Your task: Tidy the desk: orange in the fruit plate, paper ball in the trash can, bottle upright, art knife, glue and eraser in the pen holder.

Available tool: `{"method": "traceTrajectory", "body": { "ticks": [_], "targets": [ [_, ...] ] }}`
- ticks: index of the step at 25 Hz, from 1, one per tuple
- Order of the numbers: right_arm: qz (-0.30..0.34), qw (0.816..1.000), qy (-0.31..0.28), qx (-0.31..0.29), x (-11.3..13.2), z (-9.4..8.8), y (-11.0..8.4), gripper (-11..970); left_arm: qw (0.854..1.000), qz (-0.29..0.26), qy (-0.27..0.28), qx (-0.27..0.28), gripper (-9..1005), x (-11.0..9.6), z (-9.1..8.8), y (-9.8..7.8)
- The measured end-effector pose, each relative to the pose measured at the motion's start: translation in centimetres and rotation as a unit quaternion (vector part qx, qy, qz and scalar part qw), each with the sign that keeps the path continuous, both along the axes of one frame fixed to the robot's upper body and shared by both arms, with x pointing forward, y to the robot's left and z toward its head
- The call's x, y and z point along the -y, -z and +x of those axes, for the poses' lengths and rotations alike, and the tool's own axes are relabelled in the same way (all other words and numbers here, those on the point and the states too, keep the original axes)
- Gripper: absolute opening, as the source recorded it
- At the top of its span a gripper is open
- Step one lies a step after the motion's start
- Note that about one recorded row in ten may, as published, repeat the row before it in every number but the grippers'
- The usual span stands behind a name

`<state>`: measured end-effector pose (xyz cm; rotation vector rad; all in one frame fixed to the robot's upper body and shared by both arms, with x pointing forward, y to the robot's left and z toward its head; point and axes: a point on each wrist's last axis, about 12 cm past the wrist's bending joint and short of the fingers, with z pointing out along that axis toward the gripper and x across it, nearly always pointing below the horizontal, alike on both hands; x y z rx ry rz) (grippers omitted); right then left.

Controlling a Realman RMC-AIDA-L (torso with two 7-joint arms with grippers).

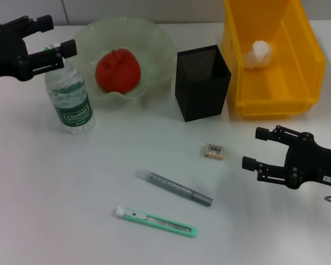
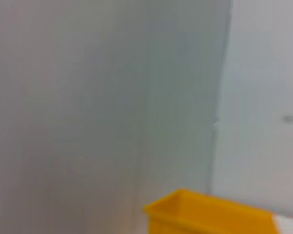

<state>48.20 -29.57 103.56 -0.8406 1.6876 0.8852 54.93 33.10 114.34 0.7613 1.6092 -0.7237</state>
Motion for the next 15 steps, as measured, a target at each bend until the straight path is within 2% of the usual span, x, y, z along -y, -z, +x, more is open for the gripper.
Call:
{"method": "traceTrajectory", "body": {
  "ticks": [1,2,4,8,9,12,15],
  "targets": [
    [0.001,1.000,-0.001,0.000,0.0,0.0,0.0,809,1.000,0.000,0.000,0.000,798,0.0,0.0,0.0],
    [0.003,1.000,-0.003,0.000,0.0,0.0,-0.1,809,0.999,-0.014,0.031,0.007,798,-0.3,-0.9,-0.6],
    [0.004,1.000,-0.004,0.001,0.0,0.0,-0.1,809,0.999,-0.020,0.049,0.008,798,-0.5,-1.4,-0.8],
    [0.005,1.000,-0.005,0.001,0.0,0.0,-0.2,809,0.999,-0.020,0.049,0.008,798,-0.5,-1.4,-0.8],
    [0.004,1.000,-0.006,0.001,-0.1,0.0,-0.2,809,0.994,-0.025,0.108,-0.002,798,-1.2,-3.4,-1.1],
    [0.005,1.000,-0.010,0.001,-0.1,0.0,-0.2,809,0.989,-0.013,0.147,-0.027,798,-2.0,-5.1,0.1],
    [0.006,1.000,-0.011,0.001,-0.2,-0.1,-0.2,809,0.985,-0.004,0.170,-0.041,798,-2.3,-6.0,1.1]
  ]
}}
